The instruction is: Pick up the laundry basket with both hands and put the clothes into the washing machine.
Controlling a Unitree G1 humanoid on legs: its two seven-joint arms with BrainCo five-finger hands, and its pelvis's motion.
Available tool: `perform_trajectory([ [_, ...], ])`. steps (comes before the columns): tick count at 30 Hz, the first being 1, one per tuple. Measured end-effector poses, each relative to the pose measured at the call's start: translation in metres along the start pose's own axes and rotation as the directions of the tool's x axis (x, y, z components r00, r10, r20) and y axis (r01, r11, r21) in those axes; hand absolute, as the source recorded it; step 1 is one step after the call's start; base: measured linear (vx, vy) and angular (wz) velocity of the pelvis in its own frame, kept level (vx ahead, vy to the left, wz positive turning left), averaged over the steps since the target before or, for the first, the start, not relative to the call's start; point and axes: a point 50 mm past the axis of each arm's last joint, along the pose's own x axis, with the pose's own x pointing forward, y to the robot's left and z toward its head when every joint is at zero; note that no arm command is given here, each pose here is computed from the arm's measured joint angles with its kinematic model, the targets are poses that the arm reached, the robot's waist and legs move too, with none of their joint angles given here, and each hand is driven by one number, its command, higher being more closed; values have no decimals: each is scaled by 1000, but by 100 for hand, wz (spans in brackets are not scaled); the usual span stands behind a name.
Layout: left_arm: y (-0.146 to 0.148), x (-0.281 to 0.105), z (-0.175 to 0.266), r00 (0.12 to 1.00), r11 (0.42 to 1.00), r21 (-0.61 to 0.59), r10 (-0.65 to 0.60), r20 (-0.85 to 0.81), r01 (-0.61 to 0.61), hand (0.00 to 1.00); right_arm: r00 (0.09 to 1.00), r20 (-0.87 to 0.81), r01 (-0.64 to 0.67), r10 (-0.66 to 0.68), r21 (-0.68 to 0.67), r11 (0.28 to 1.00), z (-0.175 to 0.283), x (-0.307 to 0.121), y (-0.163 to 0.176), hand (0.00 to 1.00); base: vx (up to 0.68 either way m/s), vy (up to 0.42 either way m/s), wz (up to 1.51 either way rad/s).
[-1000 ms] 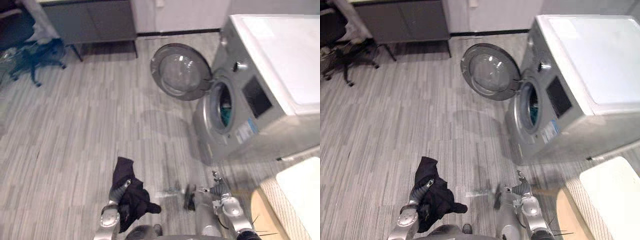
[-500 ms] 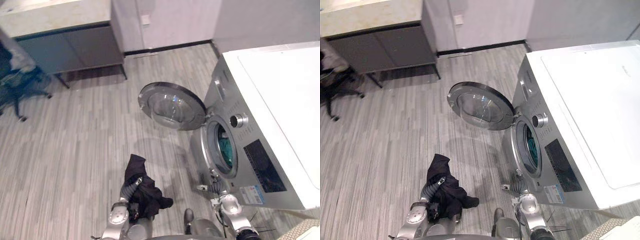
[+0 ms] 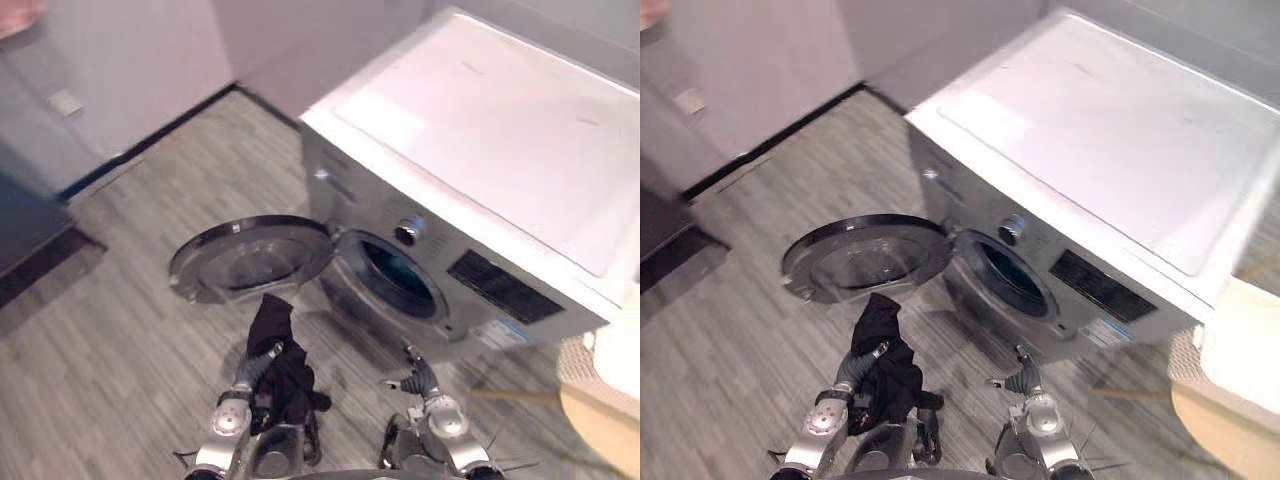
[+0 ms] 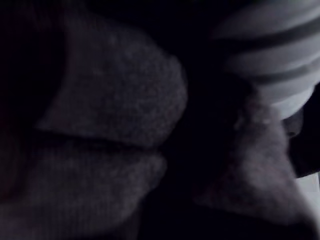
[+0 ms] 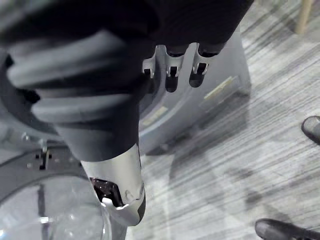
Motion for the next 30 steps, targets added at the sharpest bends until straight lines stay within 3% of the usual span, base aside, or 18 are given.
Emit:
perform_trajectory([
  [5,-2,1,2,1000,993,112,-28,12,26,100,999,-50,6,-8,-26,1000,-16,-6,-6,0,46,-119,-62],
  [16,-13,11,12,999,995,92,-39,37,36,100,988,-116,103,-105,-26,994,-34,-12,-34,0,72,90,-78],
  [21,-7,28,42,992,998,57,8,124,-15,100,991,-7,137,-137,35,990,3,7,-40,0,-124,121,-51],
  [27,-5,60,121,946,970,-234,130,298,-60,100,963,159,191,-219,172,966,53,15,-45,0,-258,38,-27],
  [29,0,64,144,924,912,-406,203,324,-57,100,931,264,194,-252,226,955,86,17,-47,0,-224,-25,-32],
  [30,2,64,149,918,898,-436,218,331,-56,100,922,288,193,-258,235,953,93,17,-47,0,-177,-35,-40],
])
